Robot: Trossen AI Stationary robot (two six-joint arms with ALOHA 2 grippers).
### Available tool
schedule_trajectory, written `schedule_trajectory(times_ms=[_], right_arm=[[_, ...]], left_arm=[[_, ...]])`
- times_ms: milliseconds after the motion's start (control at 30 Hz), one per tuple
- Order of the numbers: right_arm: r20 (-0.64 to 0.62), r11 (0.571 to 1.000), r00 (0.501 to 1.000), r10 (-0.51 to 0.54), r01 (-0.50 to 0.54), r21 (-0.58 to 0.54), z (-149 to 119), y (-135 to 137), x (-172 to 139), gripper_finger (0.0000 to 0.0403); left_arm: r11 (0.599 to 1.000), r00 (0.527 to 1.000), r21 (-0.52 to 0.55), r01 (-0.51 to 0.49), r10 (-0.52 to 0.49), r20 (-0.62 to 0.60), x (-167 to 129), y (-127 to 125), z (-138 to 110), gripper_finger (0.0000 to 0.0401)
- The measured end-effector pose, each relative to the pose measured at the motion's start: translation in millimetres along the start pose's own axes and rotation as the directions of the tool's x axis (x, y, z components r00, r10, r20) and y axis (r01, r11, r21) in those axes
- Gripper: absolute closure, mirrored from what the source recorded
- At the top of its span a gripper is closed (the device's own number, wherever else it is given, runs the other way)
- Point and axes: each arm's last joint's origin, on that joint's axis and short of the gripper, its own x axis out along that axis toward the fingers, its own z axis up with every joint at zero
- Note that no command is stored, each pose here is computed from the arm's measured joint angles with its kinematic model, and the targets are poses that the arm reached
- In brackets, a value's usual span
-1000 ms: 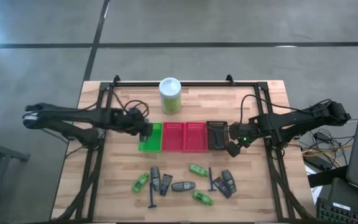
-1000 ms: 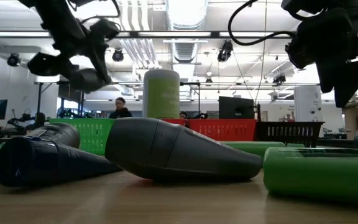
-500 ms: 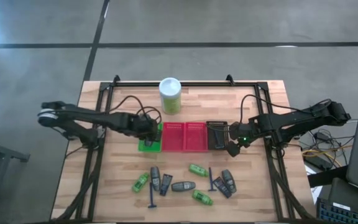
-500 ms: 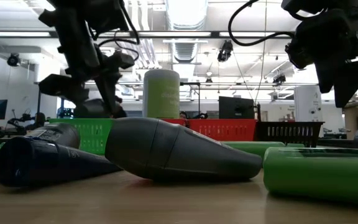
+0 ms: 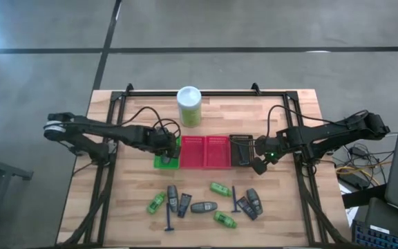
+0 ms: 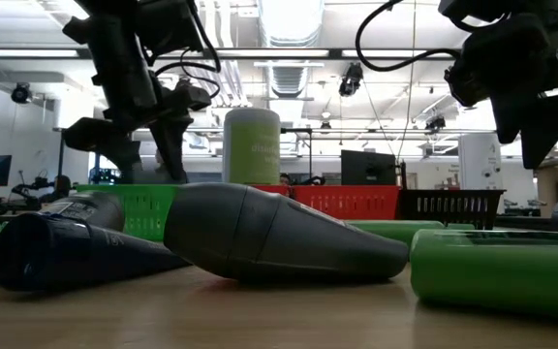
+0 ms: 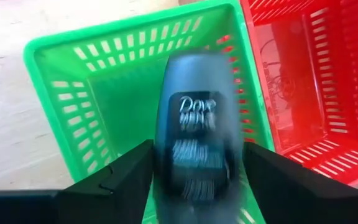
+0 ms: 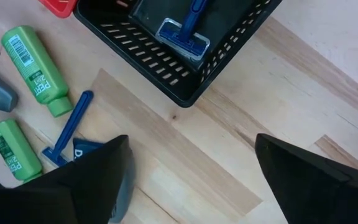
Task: Pick & Place Travel size toiletries
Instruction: Put the gray deodorant in the green bin, then put the green shampoo in the right red bin
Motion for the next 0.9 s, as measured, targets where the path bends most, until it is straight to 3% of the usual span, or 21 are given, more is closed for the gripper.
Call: schedule_trajectory(times_ms=[233,500,733,900], right_arm=[[0.000,1.000,1.000,0.000,0.000,0.001,0,0,0,0.0049],[0.000,1.000,1.000,0.001,-0.001,0.000,0,0,0,0.0067],[0.000,1.000,1.000,0.002,-0.002,-0.013,0,0,0,0.0069],[0.000,1.000,1.000,0.002,-0.002,-0.025,0,0,0,0.0055]], left_arm=[[1.000,1.000,0.016,0.015,-0.015,0.000,-6,-2,1,0.0101],[0.992,0.997,0.099,0.073,-0.074,0.008,-68,-19,-5,0.0096],[0.943,0.991,0.325,0.077,-0.038,-0.125,-92,-23,-60,0.0095],[0.948,0.981,0.317,0.029,0.034,-0.193,-84,-15,-105,0.0094]])
